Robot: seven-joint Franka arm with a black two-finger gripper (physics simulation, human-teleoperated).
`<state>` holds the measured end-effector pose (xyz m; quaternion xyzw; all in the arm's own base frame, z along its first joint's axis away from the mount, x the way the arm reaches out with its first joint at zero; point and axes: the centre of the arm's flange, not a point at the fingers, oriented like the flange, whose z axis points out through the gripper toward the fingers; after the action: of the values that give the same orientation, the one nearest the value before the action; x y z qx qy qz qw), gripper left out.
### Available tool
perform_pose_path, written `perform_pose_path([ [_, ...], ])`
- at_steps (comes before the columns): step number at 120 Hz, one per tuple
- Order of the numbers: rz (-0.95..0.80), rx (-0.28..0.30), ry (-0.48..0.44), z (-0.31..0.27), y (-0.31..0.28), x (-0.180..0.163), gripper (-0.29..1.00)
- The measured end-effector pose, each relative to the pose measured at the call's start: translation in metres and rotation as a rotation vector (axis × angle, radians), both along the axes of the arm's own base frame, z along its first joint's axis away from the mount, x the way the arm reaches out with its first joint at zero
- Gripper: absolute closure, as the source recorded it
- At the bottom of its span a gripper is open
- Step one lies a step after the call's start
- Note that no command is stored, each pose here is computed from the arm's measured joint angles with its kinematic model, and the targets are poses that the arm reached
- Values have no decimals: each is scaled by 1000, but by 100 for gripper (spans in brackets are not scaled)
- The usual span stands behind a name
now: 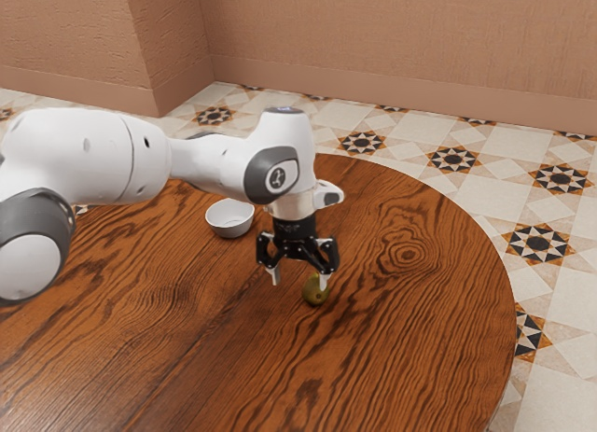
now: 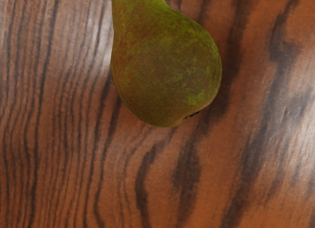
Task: Place the pear in the bowl.
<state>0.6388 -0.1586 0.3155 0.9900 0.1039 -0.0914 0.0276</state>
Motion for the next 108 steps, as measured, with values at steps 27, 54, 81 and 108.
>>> perform_pose_path([
  [27, 75, -7, -120, -8, -2, 7, 0],
  [54, 124, 18, -169, -30, 5, 11, 0],
  [81, 207, -21, -158, -47, 6, 10, 0],
  [108, 234, -21, -156, -58, 7, 11, 0],
])
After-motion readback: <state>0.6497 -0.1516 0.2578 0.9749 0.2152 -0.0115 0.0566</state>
